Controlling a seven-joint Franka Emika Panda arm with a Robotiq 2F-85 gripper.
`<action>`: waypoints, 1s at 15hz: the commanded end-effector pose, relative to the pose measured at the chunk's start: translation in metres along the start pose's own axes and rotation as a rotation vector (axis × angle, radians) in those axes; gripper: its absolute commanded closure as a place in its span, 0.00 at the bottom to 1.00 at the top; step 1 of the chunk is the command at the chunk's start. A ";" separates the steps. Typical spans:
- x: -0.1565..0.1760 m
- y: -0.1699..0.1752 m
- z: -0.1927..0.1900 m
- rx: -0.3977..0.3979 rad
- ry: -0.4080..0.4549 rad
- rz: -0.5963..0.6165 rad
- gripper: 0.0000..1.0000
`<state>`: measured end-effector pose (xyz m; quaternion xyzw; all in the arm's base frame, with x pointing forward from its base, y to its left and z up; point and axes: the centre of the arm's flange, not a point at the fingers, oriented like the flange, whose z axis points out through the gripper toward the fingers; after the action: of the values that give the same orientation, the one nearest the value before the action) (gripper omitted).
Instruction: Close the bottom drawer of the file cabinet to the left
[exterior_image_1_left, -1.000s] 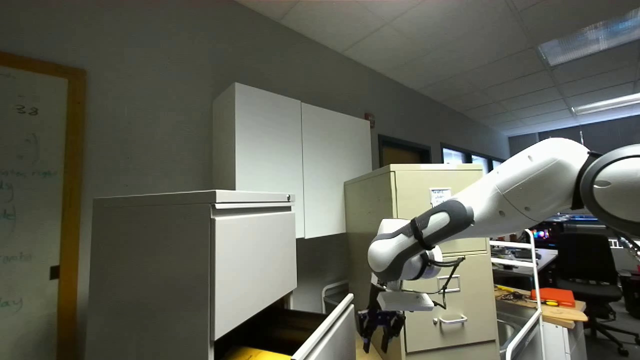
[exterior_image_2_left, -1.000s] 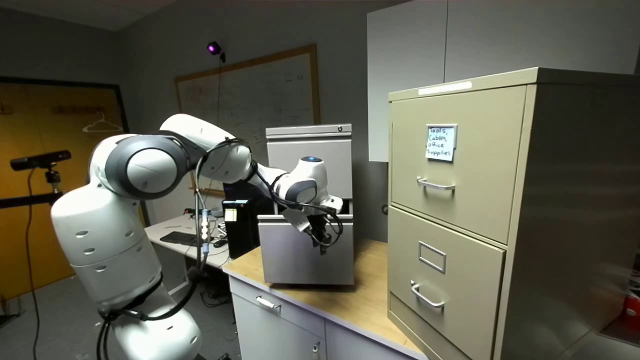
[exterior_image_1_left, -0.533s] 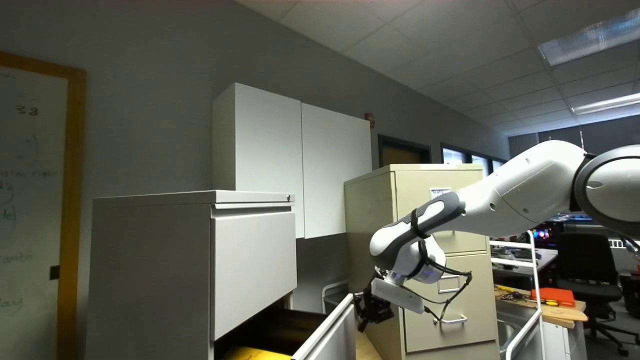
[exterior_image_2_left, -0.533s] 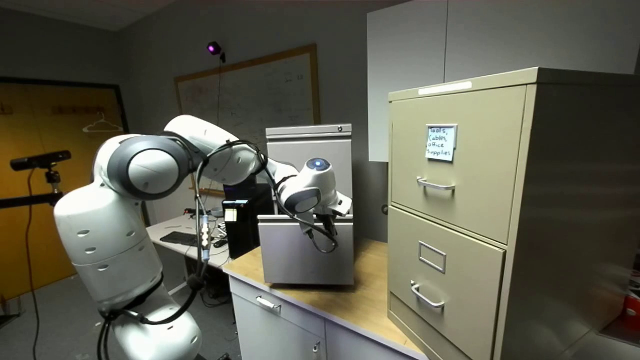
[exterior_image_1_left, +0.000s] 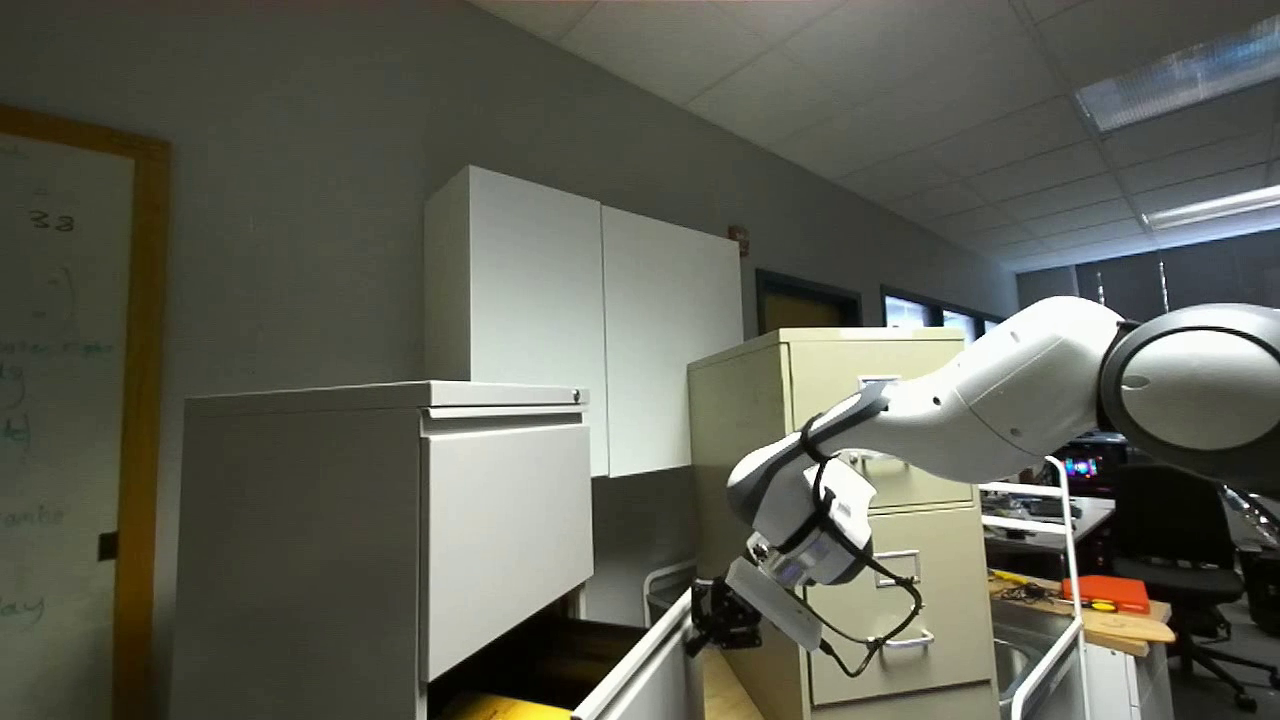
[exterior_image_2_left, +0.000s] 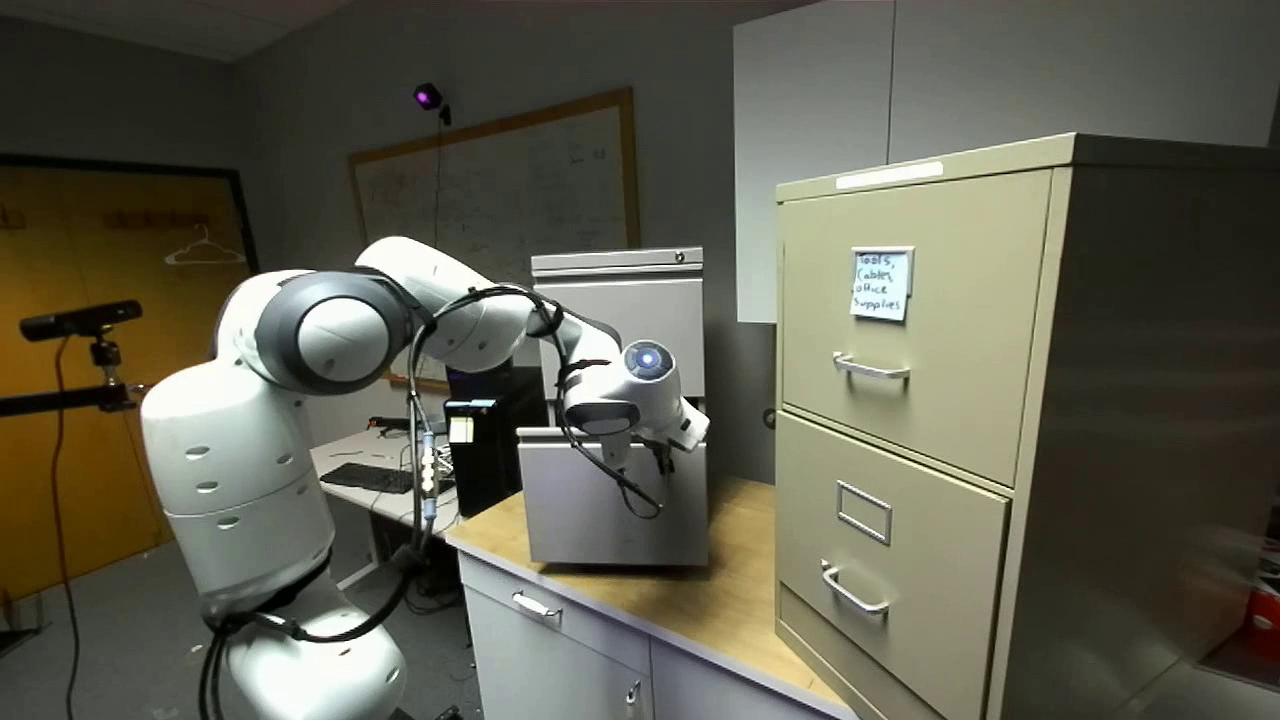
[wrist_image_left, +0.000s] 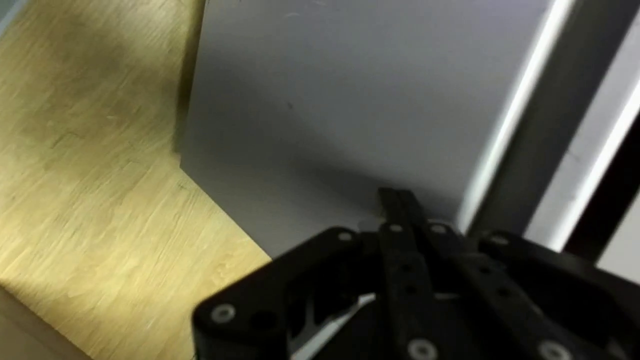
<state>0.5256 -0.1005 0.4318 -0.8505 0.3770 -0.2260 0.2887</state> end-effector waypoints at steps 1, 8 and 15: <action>0.020 -0.045 0.018 0.110 -0.014 -0.016 1.00; 0.044 -0.101 0.050 0.227 -0.062 0.000 1.00; 0.071 -0.130 0.093 0.294 -0.141 0.038 1.00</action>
<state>0.6458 -0.0605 0.4436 -0.8176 0.3505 -0.2069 0.4073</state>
